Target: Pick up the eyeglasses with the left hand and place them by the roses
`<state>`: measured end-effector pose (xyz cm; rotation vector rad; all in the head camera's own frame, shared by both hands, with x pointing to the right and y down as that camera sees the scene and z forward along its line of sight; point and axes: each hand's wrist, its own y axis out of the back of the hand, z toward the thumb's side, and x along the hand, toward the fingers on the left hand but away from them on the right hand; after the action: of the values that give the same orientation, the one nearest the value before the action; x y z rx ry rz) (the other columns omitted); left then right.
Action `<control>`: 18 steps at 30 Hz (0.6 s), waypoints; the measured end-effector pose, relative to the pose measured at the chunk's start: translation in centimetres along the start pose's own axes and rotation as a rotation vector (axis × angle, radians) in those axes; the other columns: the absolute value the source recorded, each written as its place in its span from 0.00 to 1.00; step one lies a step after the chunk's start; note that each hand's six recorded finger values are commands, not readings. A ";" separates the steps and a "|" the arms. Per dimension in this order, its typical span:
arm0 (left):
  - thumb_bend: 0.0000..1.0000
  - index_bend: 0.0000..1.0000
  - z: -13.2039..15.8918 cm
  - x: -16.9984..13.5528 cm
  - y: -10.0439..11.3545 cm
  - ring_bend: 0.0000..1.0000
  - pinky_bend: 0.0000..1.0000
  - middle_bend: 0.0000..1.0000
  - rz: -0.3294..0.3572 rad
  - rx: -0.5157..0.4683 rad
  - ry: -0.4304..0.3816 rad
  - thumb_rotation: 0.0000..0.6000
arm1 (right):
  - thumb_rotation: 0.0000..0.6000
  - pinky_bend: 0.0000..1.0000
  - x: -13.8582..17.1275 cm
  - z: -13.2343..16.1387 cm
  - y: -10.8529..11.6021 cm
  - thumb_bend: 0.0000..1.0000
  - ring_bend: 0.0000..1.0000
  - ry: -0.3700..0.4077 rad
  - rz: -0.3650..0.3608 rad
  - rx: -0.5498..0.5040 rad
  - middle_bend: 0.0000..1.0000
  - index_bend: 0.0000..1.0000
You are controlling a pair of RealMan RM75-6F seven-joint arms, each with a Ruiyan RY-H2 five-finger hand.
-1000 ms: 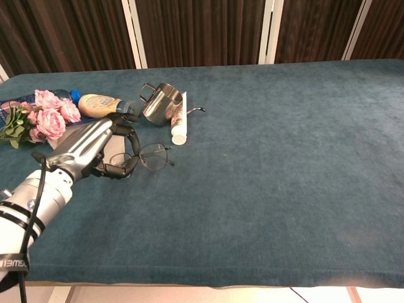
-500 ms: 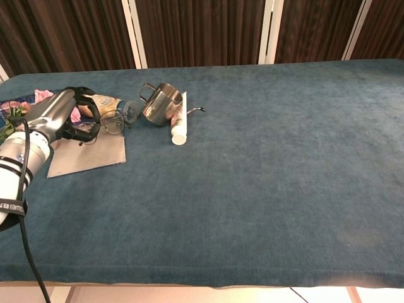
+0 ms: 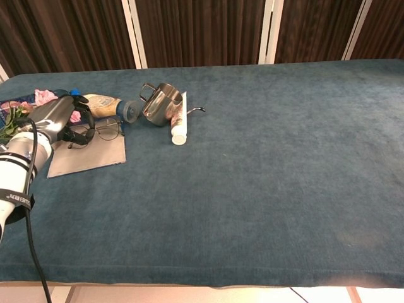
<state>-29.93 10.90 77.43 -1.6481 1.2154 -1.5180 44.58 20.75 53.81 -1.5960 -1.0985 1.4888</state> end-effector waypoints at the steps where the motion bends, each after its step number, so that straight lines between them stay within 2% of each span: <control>1: 0.44 0.66 -0.1 0.1 0.0 0.01 0.05 0.12 0.002 0.007 0.003 1.00 | 1.00 0.00 0.0 0.0 0.0 0.15 0.00 0.000 0.000 0.000 0.00 0.00; 11: 0.44 0.65 -1.3 1.0 0.4 0.01 0.04 0.12 0.027 0.072 0.032 1.00 | 1.00 0.00 0.0 0.2 -0.1 0.15 0.00 0.007 0.010 -0.007 0.00 0.00; 18: 0.44 0.63 -2.3 1.4 0.4 0.01 0.04 0.12 0.018 0.107 0.051 1.00 | 1.00 0.00 0.1 0.3 -0.2 0.15 0.00 0.011 0.019 -0.008 0.00 0.00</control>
<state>-32.32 9.89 78.13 -1.5339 1.1518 -1.5949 44.30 20.87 53.94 -1.6228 -1.0871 1.4877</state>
